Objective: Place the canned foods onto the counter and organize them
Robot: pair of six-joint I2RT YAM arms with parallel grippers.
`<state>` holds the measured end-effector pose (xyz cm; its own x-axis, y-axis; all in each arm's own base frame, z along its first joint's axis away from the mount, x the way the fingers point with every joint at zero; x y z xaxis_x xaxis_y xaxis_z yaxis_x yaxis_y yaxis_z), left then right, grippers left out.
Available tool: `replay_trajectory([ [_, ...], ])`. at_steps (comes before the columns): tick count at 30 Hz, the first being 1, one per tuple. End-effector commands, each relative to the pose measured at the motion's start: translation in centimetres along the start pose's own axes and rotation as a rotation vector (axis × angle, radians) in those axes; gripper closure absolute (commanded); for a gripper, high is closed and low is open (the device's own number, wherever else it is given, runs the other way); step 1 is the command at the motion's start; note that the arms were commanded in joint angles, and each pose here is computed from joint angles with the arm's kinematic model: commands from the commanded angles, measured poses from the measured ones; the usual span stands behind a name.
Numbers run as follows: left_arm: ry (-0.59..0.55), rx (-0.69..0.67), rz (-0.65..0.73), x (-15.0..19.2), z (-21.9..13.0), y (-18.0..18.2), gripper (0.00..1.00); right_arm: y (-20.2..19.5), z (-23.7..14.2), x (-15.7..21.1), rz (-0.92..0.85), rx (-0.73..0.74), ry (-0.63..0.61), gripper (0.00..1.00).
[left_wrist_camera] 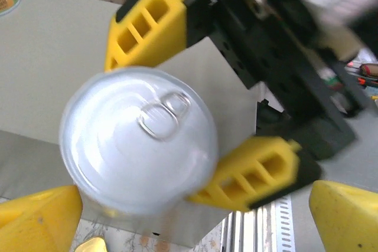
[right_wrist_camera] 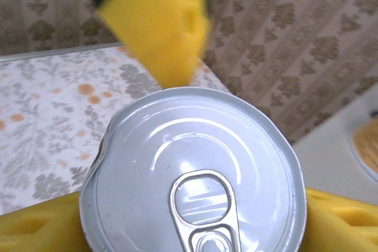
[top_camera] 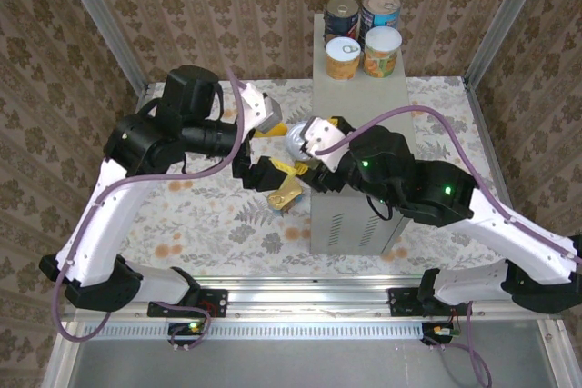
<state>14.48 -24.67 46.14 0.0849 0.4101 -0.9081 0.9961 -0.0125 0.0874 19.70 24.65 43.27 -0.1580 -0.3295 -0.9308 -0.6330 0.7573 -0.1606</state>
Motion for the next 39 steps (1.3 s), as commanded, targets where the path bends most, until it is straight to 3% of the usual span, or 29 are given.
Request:
replay_trajectory([
  [1, -0.048, -0.011, 0.053, -1.0, -1.1, -0.9, 0.00, -3.4, -2.8, -3.5, 0.182, 0.112, -0.223, 0.23],
  [5, -0.046, -0.021, 0.052, -0.7, -0.9, -0.7, 0.00, -5.5, -3.7, -2.6, 0.263, 0.156, -0.261, 0.26],
  [16, -0.044, -0.072, 0.050, -0.1, -0.9, 0.4, 0.00, -9.8, -5.1, 0.2, 0.335, 0.350, -0.210, 0.24],
  [28, -0.003, -0.318, 0.031, 1.7, -1.2, 4.3, 0.00, -13.3, -4.9, 2.5, 0.416, 0.483, -0.114, 0.20],
  [39, -0.001, -0.349, 0.039, 2.4, -1.2, 4.6, 0.00, -15.3, -3.2, 2.6, 0.475, 0.491, -0.096, 0.19],
])
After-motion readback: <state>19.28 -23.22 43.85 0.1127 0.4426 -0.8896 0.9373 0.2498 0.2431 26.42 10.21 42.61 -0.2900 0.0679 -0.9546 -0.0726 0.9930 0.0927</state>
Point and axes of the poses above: each hand's point on the last joint's axis, 136 mm out from that joint toward the fingers, its own z axis out along the fingers, its own y axis along the line the jaws close on, x = y × z, the point moved 4 cm from there along -z, back along the fingers, and after that the axes turned 13 degrees about z, right-handed, at the moved point
